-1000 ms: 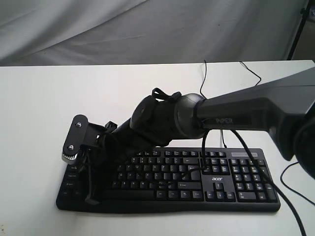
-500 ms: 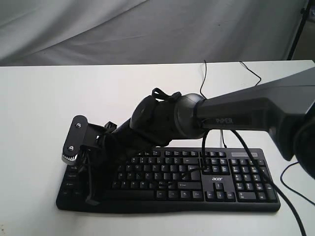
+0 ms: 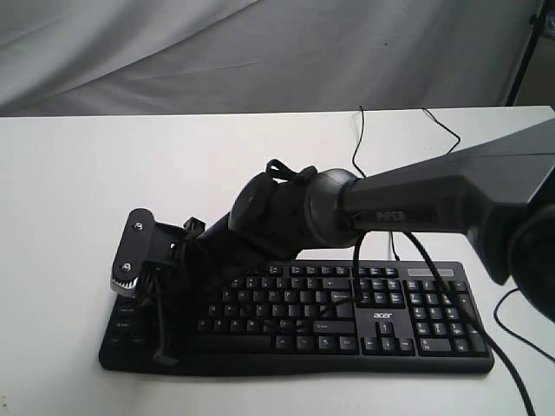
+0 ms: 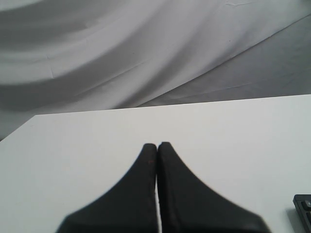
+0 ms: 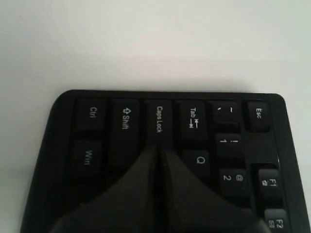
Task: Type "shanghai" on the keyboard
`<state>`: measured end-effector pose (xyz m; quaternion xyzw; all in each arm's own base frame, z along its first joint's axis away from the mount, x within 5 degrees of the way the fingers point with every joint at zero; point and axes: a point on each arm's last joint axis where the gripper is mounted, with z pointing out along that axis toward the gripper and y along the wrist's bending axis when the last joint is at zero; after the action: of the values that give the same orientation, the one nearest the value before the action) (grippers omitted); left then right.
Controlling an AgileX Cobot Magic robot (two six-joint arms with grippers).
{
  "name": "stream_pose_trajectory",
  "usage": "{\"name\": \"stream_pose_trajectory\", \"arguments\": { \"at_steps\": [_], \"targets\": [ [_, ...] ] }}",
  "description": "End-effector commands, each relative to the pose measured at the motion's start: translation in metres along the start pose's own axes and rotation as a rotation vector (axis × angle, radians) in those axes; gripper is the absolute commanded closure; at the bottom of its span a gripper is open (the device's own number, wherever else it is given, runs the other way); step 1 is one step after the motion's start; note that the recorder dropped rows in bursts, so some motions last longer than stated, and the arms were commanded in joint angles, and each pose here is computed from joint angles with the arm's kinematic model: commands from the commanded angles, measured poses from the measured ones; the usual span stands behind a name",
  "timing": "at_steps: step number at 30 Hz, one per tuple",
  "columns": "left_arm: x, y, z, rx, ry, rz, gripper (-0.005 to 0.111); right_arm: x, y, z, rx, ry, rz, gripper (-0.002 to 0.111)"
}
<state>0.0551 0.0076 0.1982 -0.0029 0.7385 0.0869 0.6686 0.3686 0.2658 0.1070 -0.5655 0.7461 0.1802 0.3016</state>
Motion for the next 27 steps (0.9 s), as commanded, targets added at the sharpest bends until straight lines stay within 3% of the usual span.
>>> {"name": "stream_pose_trajectory", "arguments": {
  "at_steps": [1, 21, 27],
  "targets": [
    [0.002, 0.000, 0.001, 0.005, 0.005, -0.003, 0.106, -0.009, -0.001, -0.008, 0.020, -0.021, -0.026, 0.108],
    [0.002, 0.000, 0.001, 0.005, 0.005, -0.003, 0.106, -0.023, -0.005, -0.036, 0.062, 0.006, -0.059, 0.108],
    [0.002, 0.000, 0.001, 0.005, 0.005, -0.003, 0.106, -0.009, -0.013, -0.062, -0.037, 0.082, -0.024, 0.108]
  ]
}}
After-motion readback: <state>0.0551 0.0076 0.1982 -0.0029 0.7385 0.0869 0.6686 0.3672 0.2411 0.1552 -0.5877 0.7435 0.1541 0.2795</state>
